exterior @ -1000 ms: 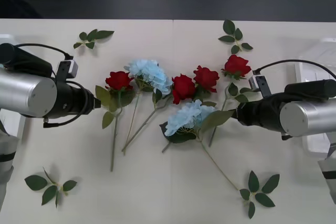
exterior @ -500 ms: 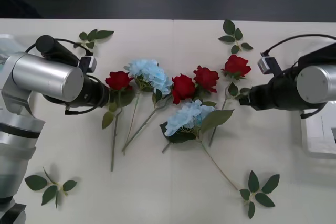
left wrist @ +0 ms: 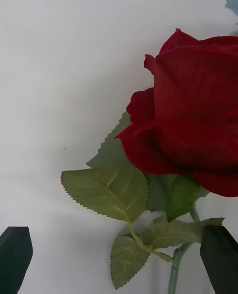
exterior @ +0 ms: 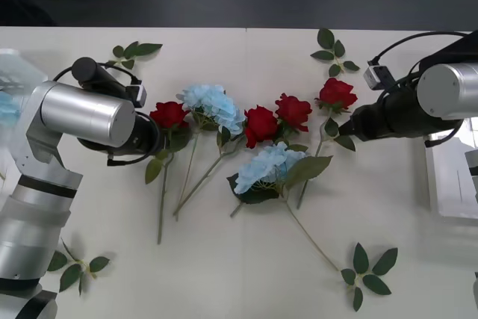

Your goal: Put the red flowers into the right box and the blue flowers into the left box

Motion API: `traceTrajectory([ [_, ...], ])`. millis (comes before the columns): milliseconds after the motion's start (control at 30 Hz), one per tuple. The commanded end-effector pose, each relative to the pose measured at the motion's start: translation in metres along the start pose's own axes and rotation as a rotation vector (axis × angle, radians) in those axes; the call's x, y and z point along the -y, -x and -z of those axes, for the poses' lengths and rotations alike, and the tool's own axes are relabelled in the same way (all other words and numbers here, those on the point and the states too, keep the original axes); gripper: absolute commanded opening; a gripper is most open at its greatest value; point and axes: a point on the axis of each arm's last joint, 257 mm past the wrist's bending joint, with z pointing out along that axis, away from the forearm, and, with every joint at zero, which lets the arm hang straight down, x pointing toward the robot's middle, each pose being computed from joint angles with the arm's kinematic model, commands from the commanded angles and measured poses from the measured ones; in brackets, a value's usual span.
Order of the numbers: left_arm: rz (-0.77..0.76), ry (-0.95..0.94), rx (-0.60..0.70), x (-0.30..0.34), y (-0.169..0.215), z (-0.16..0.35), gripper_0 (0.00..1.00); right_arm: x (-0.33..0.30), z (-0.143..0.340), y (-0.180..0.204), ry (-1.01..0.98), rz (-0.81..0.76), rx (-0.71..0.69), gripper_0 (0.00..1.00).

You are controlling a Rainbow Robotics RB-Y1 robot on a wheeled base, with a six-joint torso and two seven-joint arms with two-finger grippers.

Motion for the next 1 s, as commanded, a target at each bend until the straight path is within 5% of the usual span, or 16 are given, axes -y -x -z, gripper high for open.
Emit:
traceTrajectory([
  [33, -0.005, -0.002, 0.030, 0.009, 0.013, 0.002, 1.00, 0.010, -0.006, -0.003, -0.015, 0.036, -0.005, 0.98],
  [800, -0.097, 0.036, 0.032, 0.051, 0.000, -0.024, 1.00, -0.026, -0.043, 0.038, 0.068, 0.012, 0.077, 0.97],
  [833, -0.097, 0.033, 0.031, 0.052, 0.000, -0.024, 0.89, -0.029, -0.043, 0.039, 0.078, 0.009, 0.079, 0.98],
  [900, -0.095, 0.033, 0.031, 0.052, 0.000, -0.024, 0.48, -0.034, -0.043, 0.039, 0.096, -0.001, 0.079, 0.97],
  [933, -0.095, 0.031, 0.032, 0.052, 0.001, -0.024, 0.15, -0.035, -0.042, 0.039, 0.105, -0.005, 0.080, 0.98],
  [1000, -0.098, 0.032, 0.029, 0.052, 0.000, -0.025, 0.01, -0.041, -0.043, 0.038, 0.117, -0.009, 0.075, 0.98],
])
